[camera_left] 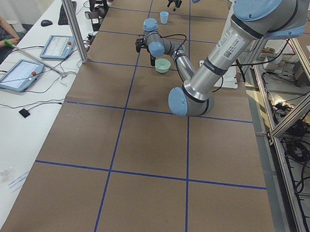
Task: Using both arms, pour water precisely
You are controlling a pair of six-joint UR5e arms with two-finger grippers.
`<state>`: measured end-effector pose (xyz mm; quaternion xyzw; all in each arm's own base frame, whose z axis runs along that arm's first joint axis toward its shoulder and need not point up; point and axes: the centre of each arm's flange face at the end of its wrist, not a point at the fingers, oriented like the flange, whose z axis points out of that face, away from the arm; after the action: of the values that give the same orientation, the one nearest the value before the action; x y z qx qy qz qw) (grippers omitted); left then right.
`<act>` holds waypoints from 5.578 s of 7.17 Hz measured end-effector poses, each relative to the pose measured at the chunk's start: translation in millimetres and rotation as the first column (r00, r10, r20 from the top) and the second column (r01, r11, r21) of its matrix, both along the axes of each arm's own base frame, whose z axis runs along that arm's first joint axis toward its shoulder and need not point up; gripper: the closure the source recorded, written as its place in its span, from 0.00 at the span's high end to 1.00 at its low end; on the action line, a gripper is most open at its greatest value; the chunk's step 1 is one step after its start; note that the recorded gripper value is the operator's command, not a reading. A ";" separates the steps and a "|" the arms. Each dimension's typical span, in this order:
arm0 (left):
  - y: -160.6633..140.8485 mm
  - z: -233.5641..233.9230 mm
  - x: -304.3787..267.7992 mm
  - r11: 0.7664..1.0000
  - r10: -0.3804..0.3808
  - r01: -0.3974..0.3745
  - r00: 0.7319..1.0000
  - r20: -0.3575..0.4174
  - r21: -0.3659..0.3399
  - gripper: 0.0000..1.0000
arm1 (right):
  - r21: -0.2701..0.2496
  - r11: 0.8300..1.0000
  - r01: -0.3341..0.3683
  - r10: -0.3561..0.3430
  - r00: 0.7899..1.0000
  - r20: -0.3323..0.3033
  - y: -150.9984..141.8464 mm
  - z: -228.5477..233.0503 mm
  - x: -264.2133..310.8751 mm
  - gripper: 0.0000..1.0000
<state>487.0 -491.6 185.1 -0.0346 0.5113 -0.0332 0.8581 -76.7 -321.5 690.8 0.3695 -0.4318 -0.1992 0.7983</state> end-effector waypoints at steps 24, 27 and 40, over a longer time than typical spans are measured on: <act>-38.7 19.1 -45.1 0.998 -0.058 0.057 0.998 0.021 0.032 0.99 | 0.016 0.998 -0.062 0.061 0.997 0.039 -29.8 8.2 -84.5 1.00; -38.7 19.1 -45.2 0.998 -0.058 0.057 0.998 0.021 0.031 0.99 | 0.021 0.996 -0.081 0.080 0.996 0.033 -33.4 9.1 -85.4 1.00; -40.2 18.6 -48.2 0.998 -0.063 0.062 0.998 0.025 0.028 0.99 | 0.020 0.994 -0.105 0.104 0.994 0.041 -39.5 6.0 -90.9 0.25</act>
<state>438.7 -531.8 203.7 -0.0063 0.5016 -0.0534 0.8634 -167.6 -361.0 696.9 0.4043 -0.4256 -0.1545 0.7947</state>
